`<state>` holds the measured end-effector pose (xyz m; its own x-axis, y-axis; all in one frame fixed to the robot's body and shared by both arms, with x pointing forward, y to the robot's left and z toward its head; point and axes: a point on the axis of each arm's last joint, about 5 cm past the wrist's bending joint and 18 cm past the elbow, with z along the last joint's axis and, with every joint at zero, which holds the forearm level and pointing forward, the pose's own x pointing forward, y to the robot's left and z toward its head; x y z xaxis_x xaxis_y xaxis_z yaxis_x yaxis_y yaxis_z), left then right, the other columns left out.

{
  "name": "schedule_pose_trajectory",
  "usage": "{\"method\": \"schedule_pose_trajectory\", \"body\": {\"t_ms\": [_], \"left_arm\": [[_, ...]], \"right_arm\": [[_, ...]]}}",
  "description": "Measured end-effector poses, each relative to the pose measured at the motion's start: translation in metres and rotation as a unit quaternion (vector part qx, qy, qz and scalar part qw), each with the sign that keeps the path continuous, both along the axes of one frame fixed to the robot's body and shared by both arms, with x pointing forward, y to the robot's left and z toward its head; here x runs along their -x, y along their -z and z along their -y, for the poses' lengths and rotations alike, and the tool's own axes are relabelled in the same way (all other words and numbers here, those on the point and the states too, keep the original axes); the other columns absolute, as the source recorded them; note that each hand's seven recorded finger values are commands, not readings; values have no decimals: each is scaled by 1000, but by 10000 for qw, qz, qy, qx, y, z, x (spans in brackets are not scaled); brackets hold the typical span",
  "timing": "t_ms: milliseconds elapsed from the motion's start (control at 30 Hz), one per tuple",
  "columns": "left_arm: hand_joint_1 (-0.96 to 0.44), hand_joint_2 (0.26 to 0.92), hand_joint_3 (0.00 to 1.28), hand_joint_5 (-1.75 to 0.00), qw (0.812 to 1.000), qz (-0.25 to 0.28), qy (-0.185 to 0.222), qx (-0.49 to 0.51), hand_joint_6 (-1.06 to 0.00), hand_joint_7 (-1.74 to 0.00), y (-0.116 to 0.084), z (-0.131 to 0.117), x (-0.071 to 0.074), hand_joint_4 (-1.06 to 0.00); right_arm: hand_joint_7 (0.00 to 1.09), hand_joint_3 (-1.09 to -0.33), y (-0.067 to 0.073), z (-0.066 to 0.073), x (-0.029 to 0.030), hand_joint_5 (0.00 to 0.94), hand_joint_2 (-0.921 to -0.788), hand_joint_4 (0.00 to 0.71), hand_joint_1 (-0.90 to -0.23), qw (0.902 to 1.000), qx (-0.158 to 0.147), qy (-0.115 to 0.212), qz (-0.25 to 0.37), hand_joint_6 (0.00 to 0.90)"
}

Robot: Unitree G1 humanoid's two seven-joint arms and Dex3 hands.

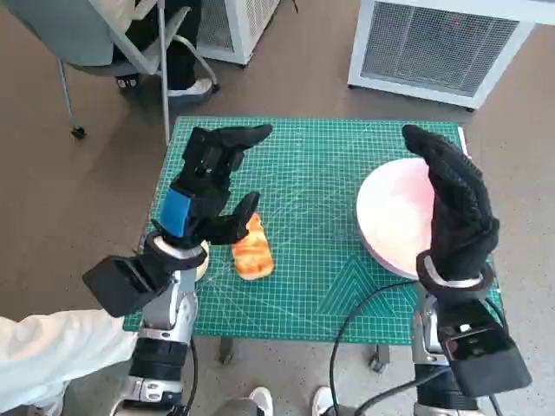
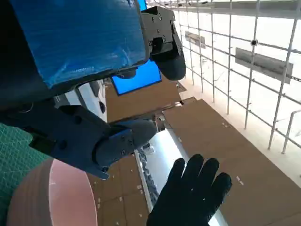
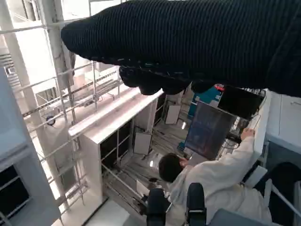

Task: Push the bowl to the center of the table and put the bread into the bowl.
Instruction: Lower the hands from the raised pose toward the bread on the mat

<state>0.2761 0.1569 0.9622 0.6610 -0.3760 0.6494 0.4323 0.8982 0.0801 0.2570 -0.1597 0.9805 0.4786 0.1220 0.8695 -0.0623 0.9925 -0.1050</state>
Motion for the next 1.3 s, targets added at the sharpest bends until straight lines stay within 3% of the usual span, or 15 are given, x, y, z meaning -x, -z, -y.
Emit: {"method": "schedule_pose_trajectory", "body": {"t_ms": [933, 1300], "left_arm": [[-271, 697, 802, -743, 9997, 139, -188, -27, 1, -1004, -15, 9, 9, 1], [-264, 695, 805, -746, 9996, 161, -211, -16, 1, -1005, -15, 6, 12, 1]], "right_arm": [[862, -537, 47, 45, 30, 20, -921, 377, -355, 9999, 29, 70, -126, 33], [816, -526, 98, 290, 28, 18, -921, 383, -363, 9991, 30, 373, -211, 59]]}}
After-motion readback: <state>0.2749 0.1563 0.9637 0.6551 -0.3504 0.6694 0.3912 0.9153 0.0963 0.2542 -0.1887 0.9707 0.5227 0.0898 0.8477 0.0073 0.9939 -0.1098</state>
